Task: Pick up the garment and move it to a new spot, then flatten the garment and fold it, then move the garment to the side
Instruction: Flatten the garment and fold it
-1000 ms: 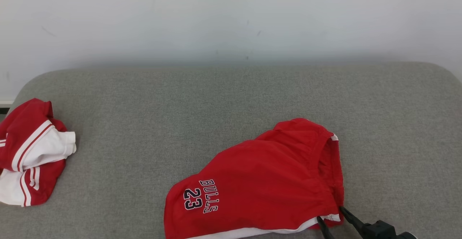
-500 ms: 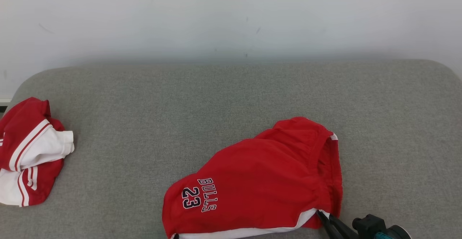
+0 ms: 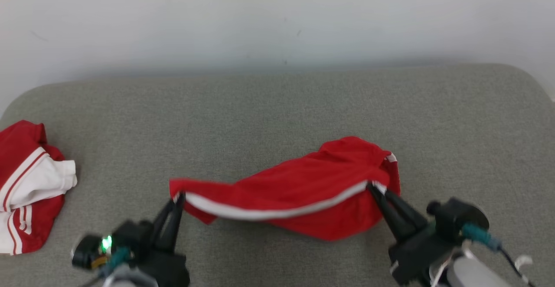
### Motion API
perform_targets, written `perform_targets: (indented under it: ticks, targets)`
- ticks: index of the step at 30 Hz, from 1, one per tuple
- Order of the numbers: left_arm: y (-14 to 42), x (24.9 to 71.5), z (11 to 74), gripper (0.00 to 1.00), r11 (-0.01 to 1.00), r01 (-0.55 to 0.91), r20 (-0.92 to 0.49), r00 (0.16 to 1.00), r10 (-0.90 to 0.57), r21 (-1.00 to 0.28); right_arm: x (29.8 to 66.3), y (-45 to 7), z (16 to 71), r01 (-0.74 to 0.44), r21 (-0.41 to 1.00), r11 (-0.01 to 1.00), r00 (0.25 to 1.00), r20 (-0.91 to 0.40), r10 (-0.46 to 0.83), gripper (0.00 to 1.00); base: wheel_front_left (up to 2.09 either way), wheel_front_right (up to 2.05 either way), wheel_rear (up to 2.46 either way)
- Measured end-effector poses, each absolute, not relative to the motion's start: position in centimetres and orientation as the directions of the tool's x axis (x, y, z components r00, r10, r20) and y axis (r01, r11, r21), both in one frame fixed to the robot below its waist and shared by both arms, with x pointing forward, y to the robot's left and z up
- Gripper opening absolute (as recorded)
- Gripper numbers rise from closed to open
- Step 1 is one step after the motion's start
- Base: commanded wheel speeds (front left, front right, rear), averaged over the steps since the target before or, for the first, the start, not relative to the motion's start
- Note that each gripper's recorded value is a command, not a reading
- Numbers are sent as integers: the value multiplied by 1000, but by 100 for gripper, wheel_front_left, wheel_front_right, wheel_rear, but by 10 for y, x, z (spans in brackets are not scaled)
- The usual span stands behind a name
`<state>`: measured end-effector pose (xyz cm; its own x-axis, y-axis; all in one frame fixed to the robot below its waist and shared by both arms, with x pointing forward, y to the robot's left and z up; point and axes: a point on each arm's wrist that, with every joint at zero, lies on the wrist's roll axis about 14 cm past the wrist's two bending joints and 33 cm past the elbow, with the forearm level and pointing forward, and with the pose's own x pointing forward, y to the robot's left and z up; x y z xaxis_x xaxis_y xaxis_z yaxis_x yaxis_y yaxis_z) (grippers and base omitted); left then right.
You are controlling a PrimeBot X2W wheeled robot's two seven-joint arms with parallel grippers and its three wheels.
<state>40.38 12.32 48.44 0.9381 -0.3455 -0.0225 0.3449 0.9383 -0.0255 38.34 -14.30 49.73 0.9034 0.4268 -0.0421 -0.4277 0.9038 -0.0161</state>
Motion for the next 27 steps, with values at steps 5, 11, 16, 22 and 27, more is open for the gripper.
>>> perform_targets:
  ticks: [5, 11, 16, 22, 27]
  targets:
    - [113, 460, 551, 0, 906, 413, 90, 903, -420, 95, 427, -140, 552, -434, -11, 901, 898, 78, 434, 0, 0, 0, 0]
    - [102, 531, 636, 0, 875, 439, 199, 857, -476, 202, 490, -134, 613, -446, -19, 895, 876, 195, 441, 0, 0, 0, 0]
    - [91, 582, 681, 0, 855, 439, 238, 831, -503, 275, 542, -139, 655, -435, -25, 900, 865, 268, 425, 0, 0, 0, 0]
    - [88, 633, 716, 0, 861, 419, 286, 821, -495, 287, 597, -151, 689, -411, 37, 911, 868, 320, 379, 0, 0, 0, 0]
    - [92, 669, 730, 0, 873, 395, 305, 826, -474, 287, 632, -156, 713, -397, 16, 918, 865, 340, 369, 0, 0, 0, 0]
